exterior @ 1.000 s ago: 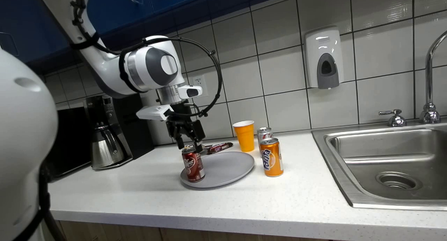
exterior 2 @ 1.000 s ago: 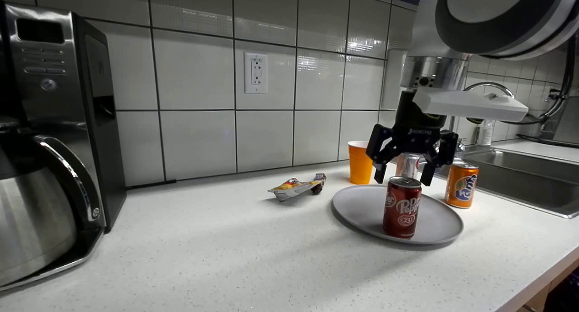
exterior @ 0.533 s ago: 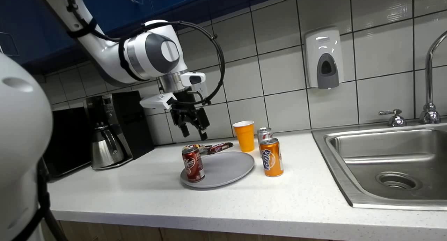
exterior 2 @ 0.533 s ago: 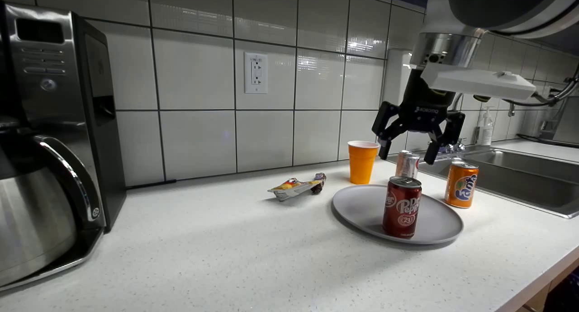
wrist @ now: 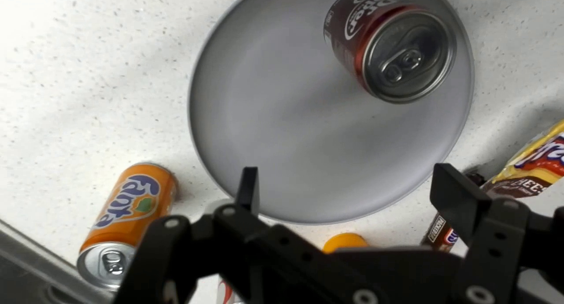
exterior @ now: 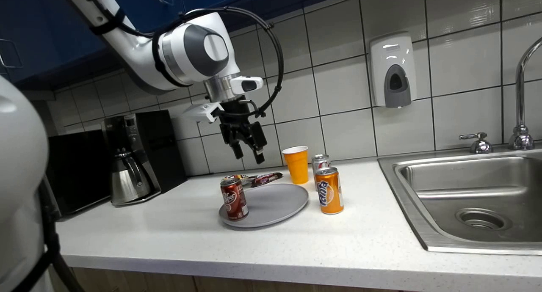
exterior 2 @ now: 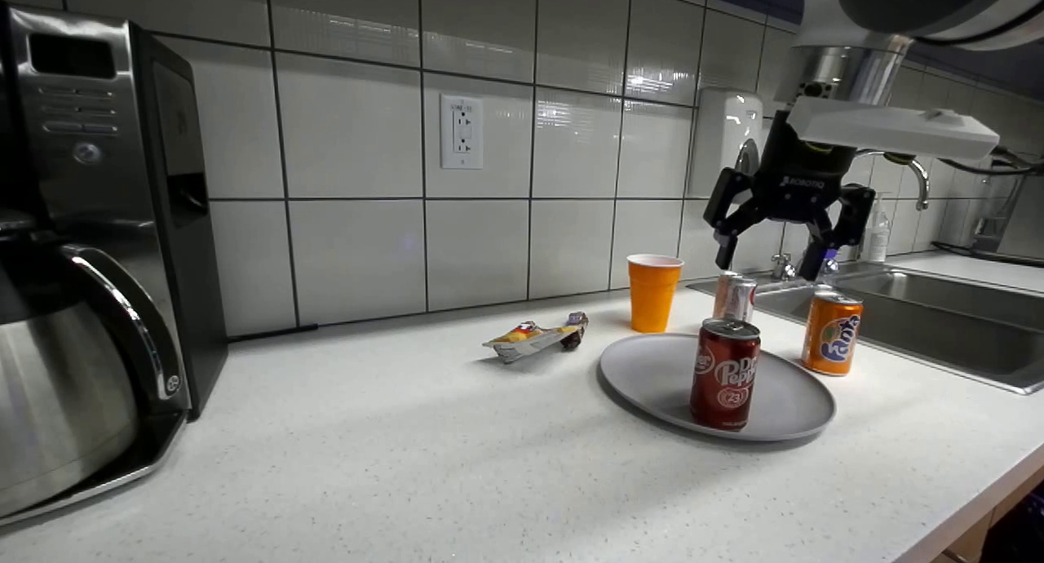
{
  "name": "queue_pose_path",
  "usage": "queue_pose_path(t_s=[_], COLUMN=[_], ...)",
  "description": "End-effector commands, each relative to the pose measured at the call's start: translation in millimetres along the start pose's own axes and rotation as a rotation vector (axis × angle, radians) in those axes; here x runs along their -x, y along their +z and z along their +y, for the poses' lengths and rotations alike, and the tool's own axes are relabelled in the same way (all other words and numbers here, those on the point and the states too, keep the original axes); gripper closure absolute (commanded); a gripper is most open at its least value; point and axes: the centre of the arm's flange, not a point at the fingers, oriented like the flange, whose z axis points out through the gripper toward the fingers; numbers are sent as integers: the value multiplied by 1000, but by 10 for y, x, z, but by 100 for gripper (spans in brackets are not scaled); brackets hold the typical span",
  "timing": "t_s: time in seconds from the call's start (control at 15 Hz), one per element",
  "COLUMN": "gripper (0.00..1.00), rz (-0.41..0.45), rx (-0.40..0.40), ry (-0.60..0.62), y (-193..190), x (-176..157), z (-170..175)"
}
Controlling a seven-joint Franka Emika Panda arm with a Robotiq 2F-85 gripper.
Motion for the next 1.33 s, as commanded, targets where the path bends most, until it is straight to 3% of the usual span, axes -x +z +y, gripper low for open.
queue_pose_path(t_s=[0.0,0.8,1.27], gripper=[0,0,0], rz=[4,-16,-23], rx=[27,107,125], ry=[73,286,335], y=[-171,-100,-13], x=[-21,-194,-395], z=[246,949,1192])
